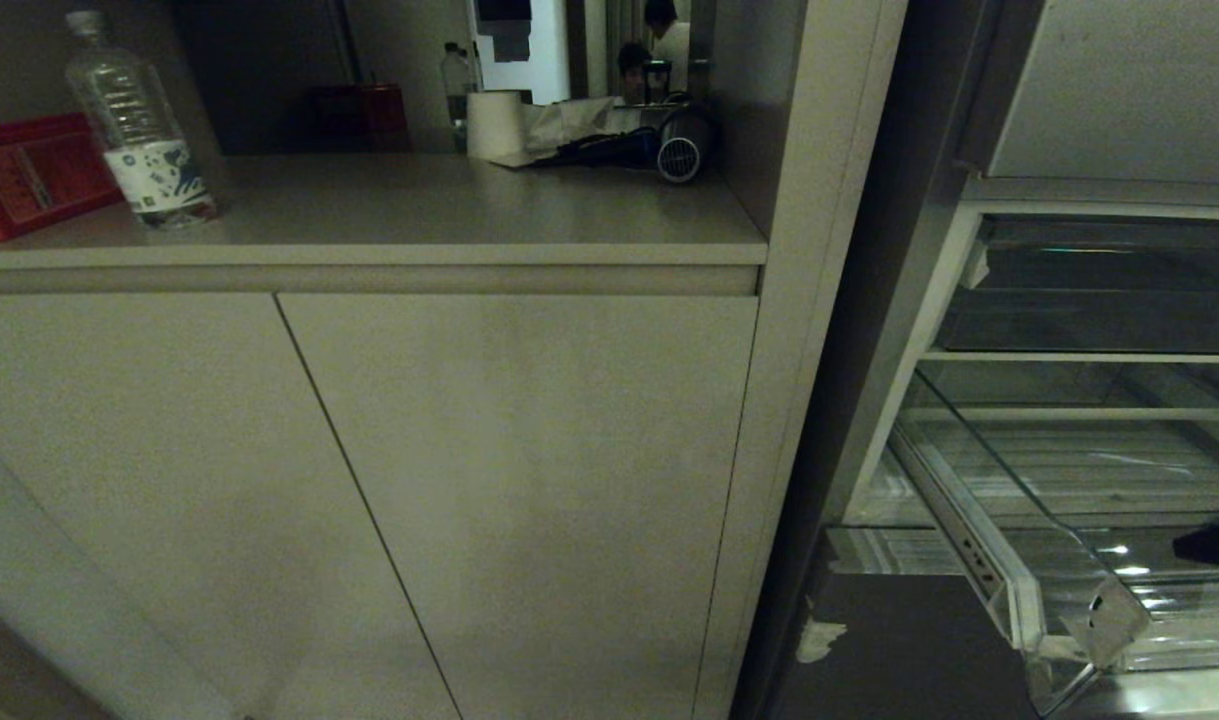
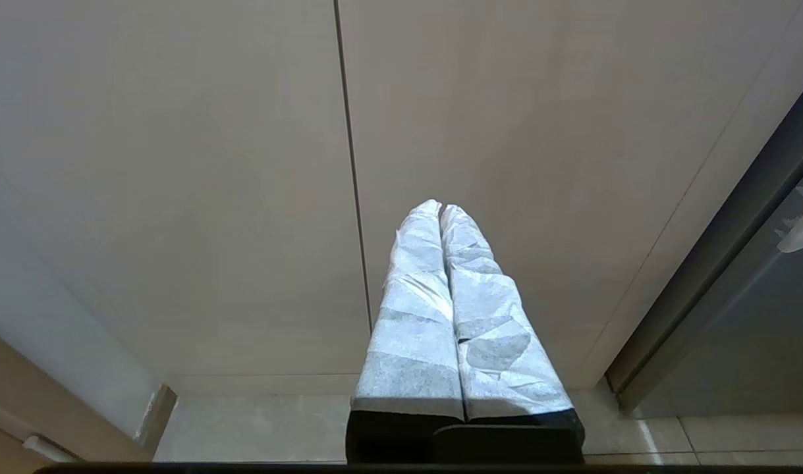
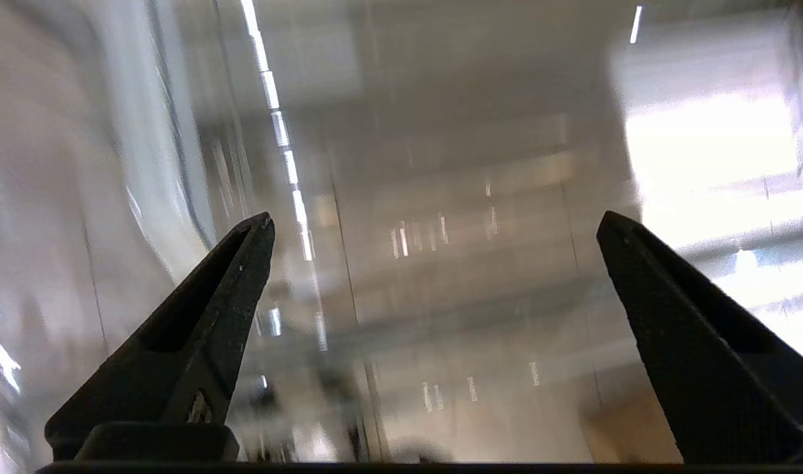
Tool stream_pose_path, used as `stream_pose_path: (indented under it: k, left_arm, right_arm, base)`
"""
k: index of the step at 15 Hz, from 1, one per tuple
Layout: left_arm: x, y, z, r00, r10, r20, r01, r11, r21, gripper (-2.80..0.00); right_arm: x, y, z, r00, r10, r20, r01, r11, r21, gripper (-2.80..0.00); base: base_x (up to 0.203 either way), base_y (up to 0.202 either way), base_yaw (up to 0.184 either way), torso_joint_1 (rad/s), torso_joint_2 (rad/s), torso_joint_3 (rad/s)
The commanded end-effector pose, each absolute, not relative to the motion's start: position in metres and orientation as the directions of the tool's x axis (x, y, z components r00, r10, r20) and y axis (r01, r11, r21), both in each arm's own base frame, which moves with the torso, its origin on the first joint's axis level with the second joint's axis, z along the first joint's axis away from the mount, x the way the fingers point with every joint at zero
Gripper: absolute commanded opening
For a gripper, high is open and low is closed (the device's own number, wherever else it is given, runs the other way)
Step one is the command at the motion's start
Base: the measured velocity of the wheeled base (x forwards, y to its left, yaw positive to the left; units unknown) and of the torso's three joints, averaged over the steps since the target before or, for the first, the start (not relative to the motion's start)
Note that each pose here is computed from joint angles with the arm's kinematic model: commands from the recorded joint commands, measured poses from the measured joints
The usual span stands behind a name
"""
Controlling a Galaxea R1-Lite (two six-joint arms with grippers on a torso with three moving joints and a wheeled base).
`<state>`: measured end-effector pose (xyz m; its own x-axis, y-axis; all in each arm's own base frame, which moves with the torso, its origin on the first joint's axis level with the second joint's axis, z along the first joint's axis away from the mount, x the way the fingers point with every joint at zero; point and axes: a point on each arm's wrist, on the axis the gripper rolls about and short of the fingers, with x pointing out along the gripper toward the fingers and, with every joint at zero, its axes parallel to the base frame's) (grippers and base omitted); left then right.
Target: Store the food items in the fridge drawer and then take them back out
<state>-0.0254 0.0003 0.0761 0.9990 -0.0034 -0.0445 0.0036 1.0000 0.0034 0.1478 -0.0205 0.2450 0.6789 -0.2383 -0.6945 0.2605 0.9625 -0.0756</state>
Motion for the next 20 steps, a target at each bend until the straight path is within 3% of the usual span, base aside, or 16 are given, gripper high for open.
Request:
stream_pose_path:
  k: [1, 6, 7, 15, 20]
  left_arm:
    - [-0.025, 0.0, 0.076, 0.999, -0.003, -0.046, 0.003, 1.0, 0.003, -2.8]
    - [-0.025, 0.0, 0.076, 0.999, -0.003, -0.046, 0.003, 1.0, 0.003, -2.8]
    - [-0.025, 0.0, 0.076, 0.999, -0.003, -0.046, 0.003, 1.0, 0.003, -2.8]
    - [-0.025, 0.0, 0.076, 0.999, -0.003, -0.046, 0.003, 1.0, 0.003, -2.8]
    - [-0.025, 0.0, 0.076, 0.999, -0.003, -0.046, 0.003, 1.0, 0.003, -2.8]
  right_arm:
    - [0.152, -0.021, 0.254, 0.768, -0.243, -0.593, 0.265, 0.963, -0.052, 0.0]
    - [0.098, -0.014, 0.271, 0.873, -0.236, -0.427, 0.258, 0.966, -0.006, 0.0]
    - [0.082, -0.012, 0.27, 0.889, -0.235, -0.393, 0.256, 0.967, 0.001, -2.8]
    - [-0.058, 0.006, 0.236, 0.994, -0.104, 0.04, 0.101, 0.993, 0.056, -2.8]
    - [-0.027, 0.005, 0.179, 0.997, 0.0, -0.077, 0.001, 1.0, 0.015, -2.8]
  base:
    - [0.0, 0.0, 0.0, 0.0, 0.0, 0.0]
    - [0.0, 0.0, 0.0, 0.0, 0.0, 0.0]
    - [0.0, 0.0, 0.0, 0.0, 0.0, 0.0]
    - [0.0, 0.0, 0.0, 0.0, 0.0, 0.0]
    - [0.0, 0.0, 0.0, 0.0, 0.0, 0.0]
